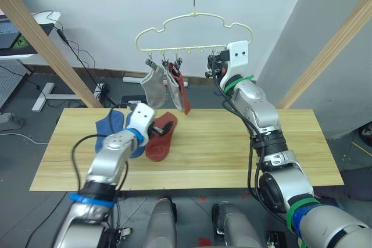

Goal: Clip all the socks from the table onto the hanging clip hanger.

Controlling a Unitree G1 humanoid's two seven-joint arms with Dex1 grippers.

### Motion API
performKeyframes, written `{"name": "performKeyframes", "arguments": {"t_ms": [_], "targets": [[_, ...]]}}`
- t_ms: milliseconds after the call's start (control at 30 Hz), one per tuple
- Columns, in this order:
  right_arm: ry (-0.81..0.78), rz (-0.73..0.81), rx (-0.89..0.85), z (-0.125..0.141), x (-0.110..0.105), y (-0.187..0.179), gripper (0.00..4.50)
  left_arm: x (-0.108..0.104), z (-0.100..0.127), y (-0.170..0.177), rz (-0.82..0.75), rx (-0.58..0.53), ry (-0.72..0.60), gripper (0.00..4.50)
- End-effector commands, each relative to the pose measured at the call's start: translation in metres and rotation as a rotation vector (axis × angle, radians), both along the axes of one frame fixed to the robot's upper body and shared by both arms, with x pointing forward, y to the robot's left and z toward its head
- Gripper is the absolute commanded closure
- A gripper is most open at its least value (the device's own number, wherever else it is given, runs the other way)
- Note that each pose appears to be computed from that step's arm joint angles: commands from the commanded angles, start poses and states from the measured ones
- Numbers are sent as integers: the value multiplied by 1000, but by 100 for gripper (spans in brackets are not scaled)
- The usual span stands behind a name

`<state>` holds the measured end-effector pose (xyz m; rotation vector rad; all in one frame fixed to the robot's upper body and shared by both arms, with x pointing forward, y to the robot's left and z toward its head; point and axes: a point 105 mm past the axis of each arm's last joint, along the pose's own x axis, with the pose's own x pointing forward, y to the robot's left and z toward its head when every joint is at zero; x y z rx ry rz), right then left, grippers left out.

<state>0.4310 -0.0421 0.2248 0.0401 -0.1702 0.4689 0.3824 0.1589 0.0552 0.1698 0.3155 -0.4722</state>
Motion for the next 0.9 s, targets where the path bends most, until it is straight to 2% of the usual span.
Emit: {"name": "performKeyframes", "arguments": {"t_ms": [33, 133, 267, 367, 567, 733, 833, 900], "targets": [[-54, 4, 11, 15, -7, -1, 450, 7, -11, 4, 9, 51, 19, 0], [-51, -7, -1, 12, -9, -4, 450, 12, -27, 12, 45, 132, 37, 0], [-48, -18, -9, 11, -11, -7, 450, 15, -37, 16, 75, 146, 71, 0], [-46, -26, -11, 11, -12, -10, 450, 11, -44, 9, 31, 122, 114, 53], [-53, -10, -15, 13, -14, -6, 450, 5, -46, 4, -8, 97, 121, 225], [-57, 7, -17, 15, -15, -3, 450, 4, -41, 4, 0, 57, 103, 346], [-55, 18, -16, 15, -15, -1, 450, 5, -29, -4, -3, -25, 62, 437], [-54, 17, -10, 16, -15, -1, 450, 2, -23, -14, -28, -95, 54, 449]]}}
